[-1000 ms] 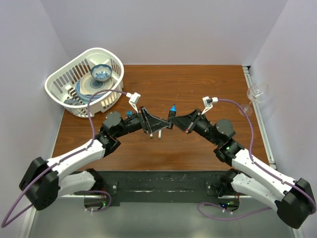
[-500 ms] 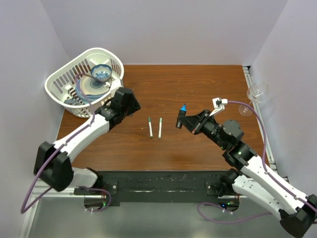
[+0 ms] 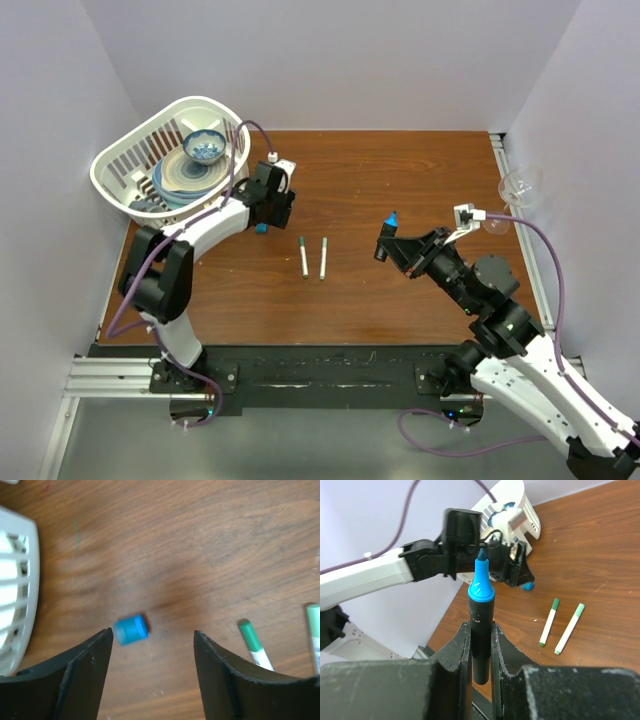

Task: Insert the pens into the pen caps

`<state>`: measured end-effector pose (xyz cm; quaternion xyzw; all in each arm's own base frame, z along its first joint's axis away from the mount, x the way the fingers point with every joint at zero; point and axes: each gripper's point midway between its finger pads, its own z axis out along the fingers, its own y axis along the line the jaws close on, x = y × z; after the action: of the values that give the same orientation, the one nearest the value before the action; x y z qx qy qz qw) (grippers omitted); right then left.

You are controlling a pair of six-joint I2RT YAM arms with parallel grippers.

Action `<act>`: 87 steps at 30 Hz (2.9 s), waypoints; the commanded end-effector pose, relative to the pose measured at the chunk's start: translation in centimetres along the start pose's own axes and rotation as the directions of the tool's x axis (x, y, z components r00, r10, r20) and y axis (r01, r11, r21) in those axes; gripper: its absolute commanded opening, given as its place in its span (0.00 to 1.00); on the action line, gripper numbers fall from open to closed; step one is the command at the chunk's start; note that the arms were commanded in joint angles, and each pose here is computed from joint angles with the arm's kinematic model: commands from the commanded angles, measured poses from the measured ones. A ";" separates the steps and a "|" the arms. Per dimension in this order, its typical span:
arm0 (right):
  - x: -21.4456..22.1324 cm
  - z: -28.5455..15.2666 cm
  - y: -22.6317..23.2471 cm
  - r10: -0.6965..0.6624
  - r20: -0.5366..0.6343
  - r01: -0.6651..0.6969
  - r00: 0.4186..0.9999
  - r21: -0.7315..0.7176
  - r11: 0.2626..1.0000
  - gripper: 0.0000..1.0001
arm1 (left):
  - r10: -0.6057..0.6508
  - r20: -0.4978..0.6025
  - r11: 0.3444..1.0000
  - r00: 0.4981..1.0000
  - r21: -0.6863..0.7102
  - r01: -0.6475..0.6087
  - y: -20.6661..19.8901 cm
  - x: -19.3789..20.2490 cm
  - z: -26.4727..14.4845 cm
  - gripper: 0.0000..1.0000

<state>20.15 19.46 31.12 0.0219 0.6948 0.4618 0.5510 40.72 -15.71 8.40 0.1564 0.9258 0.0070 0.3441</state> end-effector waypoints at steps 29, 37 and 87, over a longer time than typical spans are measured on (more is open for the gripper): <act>-3.6 -2.3 0.1 -0.086 0.103 0.079 0.991 0.066 0.995 0.00 | 0.285 -0.184 0.942 0.941 0.234 -0.240 1.4 4.9 4.6 0.74; -3.4 -2.5 0.0 -0.080 0.101 0.074 0.992 0.067 0.995 0.00 | 0.271 -0.219 0.945 0.937 0.246 -0.216 1.3 6.7 2.8 0.70; -2.0 -2.0 -0.3 -0.054 0.035 0.052 0.998 0.073 0.996 0.00 | 0.100 -0.246 0.981 0.964 0.184 -0.055 0.8 7.5 3.2 0.00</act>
<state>19.43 16.21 31.08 0.0386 0.7050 0.4075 0.5792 40.11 -13.10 1.96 0.2655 0.9347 -0.0235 0.2351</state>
